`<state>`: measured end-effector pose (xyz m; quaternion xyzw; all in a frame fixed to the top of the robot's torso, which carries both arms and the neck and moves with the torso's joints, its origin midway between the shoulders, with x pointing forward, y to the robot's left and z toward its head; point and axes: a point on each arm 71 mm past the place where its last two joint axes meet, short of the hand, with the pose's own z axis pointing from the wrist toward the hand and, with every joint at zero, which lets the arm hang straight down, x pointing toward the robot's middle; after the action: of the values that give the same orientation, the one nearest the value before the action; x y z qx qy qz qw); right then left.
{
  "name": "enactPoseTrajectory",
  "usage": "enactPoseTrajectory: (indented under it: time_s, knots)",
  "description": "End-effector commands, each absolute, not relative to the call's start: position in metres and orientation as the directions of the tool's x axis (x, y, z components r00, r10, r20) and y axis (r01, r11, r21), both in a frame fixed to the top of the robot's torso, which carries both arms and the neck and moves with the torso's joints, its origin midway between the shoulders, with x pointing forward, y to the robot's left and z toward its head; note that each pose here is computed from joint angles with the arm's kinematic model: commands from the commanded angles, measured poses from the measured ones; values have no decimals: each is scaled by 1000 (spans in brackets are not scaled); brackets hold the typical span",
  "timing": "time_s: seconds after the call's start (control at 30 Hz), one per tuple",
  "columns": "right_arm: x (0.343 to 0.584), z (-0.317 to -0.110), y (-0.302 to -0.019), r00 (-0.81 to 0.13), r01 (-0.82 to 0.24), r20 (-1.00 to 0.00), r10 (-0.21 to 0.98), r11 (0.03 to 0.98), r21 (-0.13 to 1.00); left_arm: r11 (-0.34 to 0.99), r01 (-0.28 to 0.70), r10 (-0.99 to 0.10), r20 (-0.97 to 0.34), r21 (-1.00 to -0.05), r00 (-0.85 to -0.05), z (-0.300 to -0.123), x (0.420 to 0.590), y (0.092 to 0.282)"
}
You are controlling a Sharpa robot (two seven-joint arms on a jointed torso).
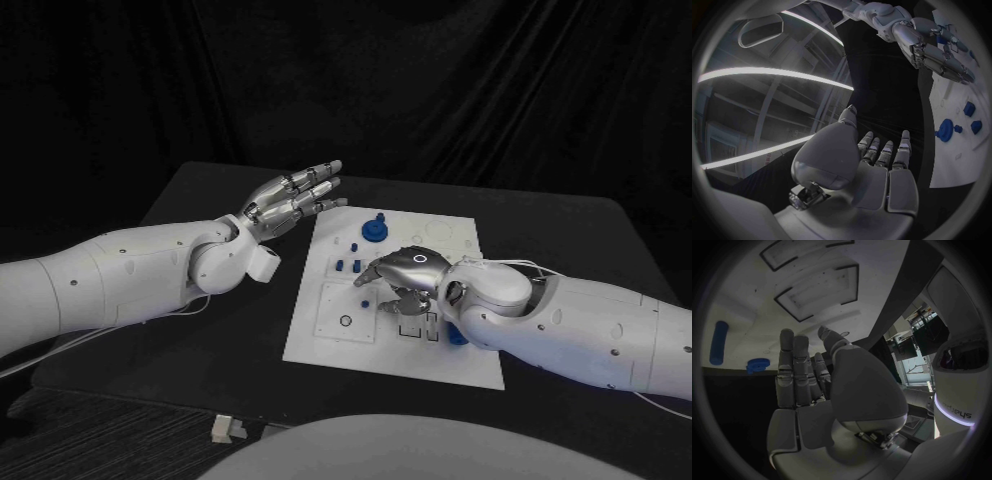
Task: Assemble the parts on the task board
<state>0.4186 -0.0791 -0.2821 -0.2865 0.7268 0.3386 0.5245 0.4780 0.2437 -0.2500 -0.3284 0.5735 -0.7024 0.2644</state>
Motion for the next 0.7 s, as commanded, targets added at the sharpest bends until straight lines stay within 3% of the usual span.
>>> enactPoseTrajectory:
  time_s: [0.03,0.7]
  knots:
    - [417,-280,-77,-269,-774,-962,-46,605,188,-229,1,-739,174,-973,-651,-249,477,242]
    - [421,-285,-68,-281,-776,-959,-43,598,201,-231,-6,-734,178,-973,-655,-251,477,240]
